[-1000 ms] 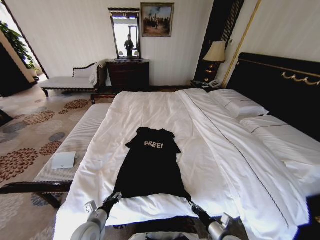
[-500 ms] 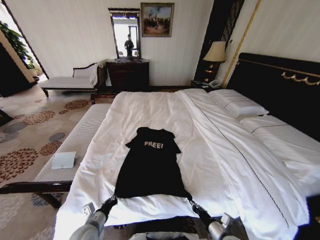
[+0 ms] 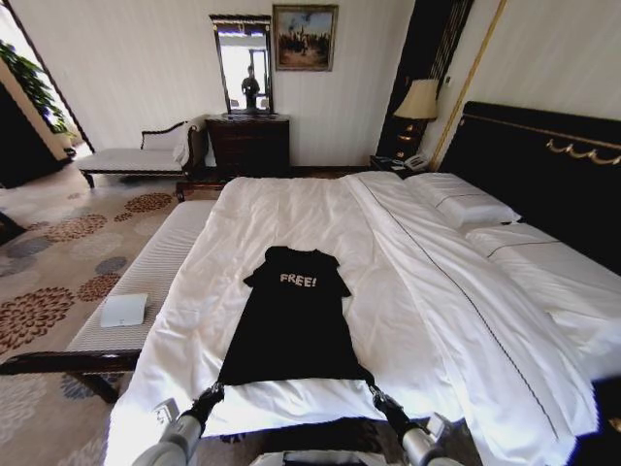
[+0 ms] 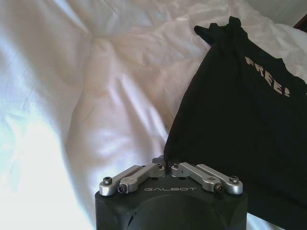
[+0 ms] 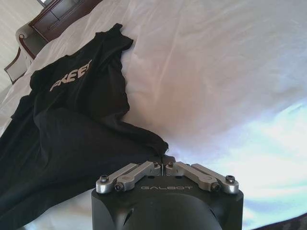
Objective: Fold the clothes on the bed.
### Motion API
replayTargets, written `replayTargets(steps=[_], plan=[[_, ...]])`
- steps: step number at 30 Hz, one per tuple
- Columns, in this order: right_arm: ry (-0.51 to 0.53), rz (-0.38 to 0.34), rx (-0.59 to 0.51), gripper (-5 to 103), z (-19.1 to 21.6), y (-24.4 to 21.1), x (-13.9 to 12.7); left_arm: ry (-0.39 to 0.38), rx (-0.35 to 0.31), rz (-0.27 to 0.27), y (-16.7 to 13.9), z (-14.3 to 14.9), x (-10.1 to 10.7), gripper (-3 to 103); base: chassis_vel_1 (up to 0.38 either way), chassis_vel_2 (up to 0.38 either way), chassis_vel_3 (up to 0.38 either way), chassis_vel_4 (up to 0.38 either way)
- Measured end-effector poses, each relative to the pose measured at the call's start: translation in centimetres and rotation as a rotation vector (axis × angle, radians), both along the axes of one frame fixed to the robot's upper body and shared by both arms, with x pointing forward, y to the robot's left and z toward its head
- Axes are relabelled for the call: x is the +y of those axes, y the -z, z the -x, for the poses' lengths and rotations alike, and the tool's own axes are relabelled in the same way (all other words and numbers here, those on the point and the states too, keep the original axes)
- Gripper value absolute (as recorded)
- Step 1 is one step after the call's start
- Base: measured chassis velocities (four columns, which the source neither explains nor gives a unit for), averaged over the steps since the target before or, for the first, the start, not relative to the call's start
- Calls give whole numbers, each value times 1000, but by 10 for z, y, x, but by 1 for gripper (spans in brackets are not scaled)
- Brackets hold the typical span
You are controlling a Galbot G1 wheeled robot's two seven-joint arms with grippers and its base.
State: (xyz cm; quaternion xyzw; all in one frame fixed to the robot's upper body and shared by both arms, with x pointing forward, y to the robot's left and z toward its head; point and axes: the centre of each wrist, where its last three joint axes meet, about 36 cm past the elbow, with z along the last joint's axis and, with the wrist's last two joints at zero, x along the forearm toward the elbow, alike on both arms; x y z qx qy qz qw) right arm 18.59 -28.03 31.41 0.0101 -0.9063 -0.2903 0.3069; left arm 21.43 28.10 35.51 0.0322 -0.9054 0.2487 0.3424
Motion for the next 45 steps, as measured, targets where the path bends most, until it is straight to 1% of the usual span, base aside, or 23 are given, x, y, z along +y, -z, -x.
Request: replayTargets(steps=[4,16,21,25,29,38,40,44,45], plan=[[-10,15,12,0,1,1,2,-1,1,1,0,1,0,1,0,0,0,0],[2,26,30,0,10,5,6,-7,9,7,0,11,3,1,0,0,0,0],[2,24,23,0,12,-2,9,-21,7,17,-7,19,0,1,0,0,0,0],[-7,36,26,0,14,-12,14,-49,2,34,-16,29,-3,1,0,0,0,0],[-46,74,57,0,29,-25,22,-90,-3,43,-30,45,1,1,0,0,0,0],[-77,112,110,0,49,-30,35,-130,19,28,-37,71,18,1,0,0,0,0],[-79,118,121,0,51,-31,35,-132,23,27,-37,73,18,1,0,0,0,0],[-106,173,171,0,61,-32,38,-122,61,29,-33,89,6,1,0,0,0,0],[-106,173,171,0,61,-32,38,-122,61,29,-33,89,6,1,0,0,0,0]])
